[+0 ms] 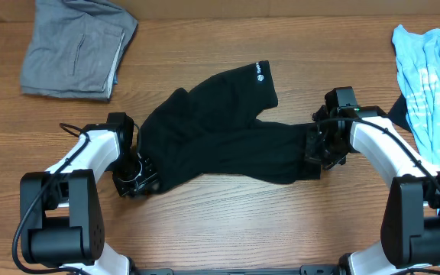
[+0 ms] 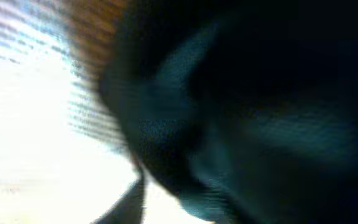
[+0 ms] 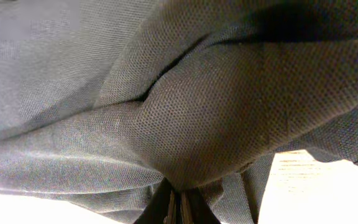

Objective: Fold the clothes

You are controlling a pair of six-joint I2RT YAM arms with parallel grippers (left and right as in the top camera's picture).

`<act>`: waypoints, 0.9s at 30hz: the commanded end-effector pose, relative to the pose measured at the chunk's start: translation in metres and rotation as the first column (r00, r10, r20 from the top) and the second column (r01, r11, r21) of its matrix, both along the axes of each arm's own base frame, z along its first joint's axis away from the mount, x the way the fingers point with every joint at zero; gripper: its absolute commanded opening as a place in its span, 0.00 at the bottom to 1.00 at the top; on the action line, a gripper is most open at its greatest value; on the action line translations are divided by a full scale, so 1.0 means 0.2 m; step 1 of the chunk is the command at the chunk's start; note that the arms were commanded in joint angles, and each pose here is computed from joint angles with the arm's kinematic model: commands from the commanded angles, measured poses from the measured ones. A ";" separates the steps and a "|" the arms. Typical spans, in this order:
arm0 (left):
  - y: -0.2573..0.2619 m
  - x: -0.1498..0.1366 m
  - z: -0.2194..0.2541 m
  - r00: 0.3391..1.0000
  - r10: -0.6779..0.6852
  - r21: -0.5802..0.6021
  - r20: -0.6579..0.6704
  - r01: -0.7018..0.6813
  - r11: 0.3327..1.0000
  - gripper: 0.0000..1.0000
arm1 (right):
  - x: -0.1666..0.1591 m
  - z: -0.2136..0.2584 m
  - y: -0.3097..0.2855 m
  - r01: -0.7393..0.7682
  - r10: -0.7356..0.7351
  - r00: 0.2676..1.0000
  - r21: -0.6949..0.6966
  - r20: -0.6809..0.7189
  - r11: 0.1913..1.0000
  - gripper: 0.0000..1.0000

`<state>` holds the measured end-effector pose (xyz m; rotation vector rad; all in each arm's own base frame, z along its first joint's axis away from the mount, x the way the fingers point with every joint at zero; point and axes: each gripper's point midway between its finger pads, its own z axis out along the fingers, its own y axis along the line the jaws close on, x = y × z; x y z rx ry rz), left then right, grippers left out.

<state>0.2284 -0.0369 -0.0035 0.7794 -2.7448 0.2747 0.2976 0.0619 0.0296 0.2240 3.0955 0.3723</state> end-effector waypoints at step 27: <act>0.00 -0.19 2.14 0.369 -0.123 0.152 0.921 -0.051 0.987 0.04 | -0.40 1.91 -0.02 0.078 -0.178 0.705 0.175 0.686 0.981 0.04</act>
